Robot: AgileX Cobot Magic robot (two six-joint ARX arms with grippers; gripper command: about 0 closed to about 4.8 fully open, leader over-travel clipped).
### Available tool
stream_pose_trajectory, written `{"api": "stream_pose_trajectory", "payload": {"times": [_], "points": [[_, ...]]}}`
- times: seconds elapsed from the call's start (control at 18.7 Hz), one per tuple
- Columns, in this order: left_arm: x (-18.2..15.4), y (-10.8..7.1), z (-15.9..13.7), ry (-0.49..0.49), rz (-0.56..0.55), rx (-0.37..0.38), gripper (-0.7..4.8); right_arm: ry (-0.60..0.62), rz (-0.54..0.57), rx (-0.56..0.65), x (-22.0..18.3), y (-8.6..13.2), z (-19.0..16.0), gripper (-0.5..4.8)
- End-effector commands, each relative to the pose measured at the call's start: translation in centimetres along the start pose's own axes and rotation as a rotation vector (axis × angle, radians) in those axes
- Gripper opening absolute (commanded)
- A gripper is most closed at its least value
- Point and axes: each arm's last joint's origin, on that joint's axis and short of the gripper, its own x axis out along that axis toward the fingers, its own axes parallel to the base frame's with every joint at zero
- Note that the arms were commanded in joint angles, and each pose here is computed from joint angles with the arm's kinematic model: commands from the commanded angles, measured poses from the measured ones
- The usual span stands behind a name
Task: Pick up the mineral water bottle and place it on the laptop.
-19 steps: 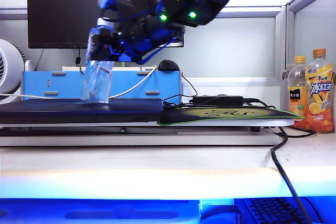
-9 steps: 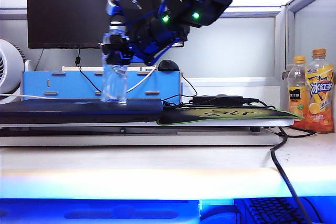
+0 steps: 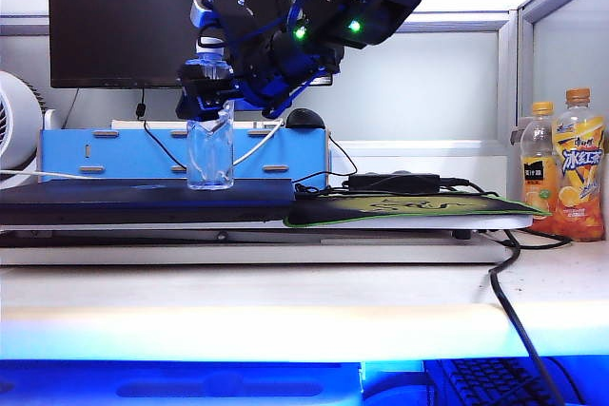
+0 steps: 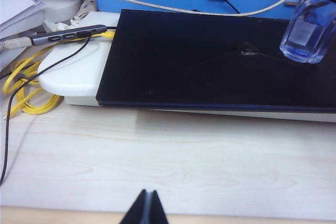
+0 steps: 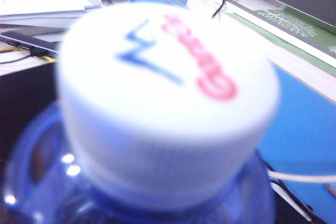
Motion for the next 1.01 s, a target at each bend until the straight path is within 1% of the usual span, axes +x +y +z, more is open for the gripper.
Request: {"api": "stream_pose_trajectory", "payload": {"times": [0.05,0.21,0.32,0.37,0.43,0.48,0.53,0.59,0.64,0.69,0.75,0.8,0.85,0.91,1.01], "points": [[0.0,0.0,0.0,-0.002,-0.001,0.001,-0.02,-0.088,-0.014,-0.020,-1.4,0.0,3.3,4.79],[0.0,0.0,0.0,-0.003,-0.001,0.002,-0.02,-0.152,-0.035,-0.033,-3.2,-0.2,6.1,4.79],[0.0,0.0,0.0,-0.002,-0.001,0.001,-0.02,-0.195,-0.117,-0.038,-5.5,-0.6,9.1,4.79],[0.0,0.0,0.0,-0.002,-0.001,0.002,-0.02,-0.217,-0.177,-0.037,-7.1,-0.8,10.9,4.79],[0.0,0.0,0.0,-0.002,-0.001,0.002,-0.02,-0.244,-0.235,-0.034,-8.9,-1.1,12.7,4.44],[0.0,0.0,0.0,-0.002,-0.001,0.002,-0.02,-0.287,-0.300,-0.031,-11.1,-1.4,14.7,2.46],[0.0,0.0,0.0,-0.002,-0.001,0.002,-0.02,-0.336,-0.367,-0.027,-13.7,-1.7,16.8,1.29],[0.0,0.0,0.0,-0.003,-0.001,0.001,-0.02,-0.395,-0.441,-0.018,-17.2,-1.9,19.2,0.35],[0.0,0.0,0.0,-0.003,-0.001,0.002,-0.02,-0.441,-0.490,-0.015,-20.1,-2.0,20.9,0.01],[0.0,0.0,0.0,-0.002,-0.001,0.002,-0.02,-0.461,-0.522,-0.026,-22.7,-2.0,22.1,0.00],[0.0,0.0,0.0,-0.003,-0.001,0.002,-0.02,-0.475,-0.553,-0.050,-27.1,-1.6,23.7,0.01],[0.0,0.0,0.0,-0.003,-0.001,0.002,-0.02,-0.462,-0.561,-0.063,-29.4,-1.5,24.2,0.00],[0.0,0.0,0.0,-0.002,-0.001,0.002,-0.02,-0.416,-0.556,-0.080,-32.8,-1.0,24.4,0.00],[0.0,0.0,0.0,-0.002,-0.001,0.002,-0.02,-0.375,-0.550,-0.091,-35.1,-0.5,24.3,0.00],[0.0,0.0,0.0,-0.002,-0.001,0.001,-0.02,-0.318,-0.590,-0.082,-39.4,0.4,24.0,0.01]]}}
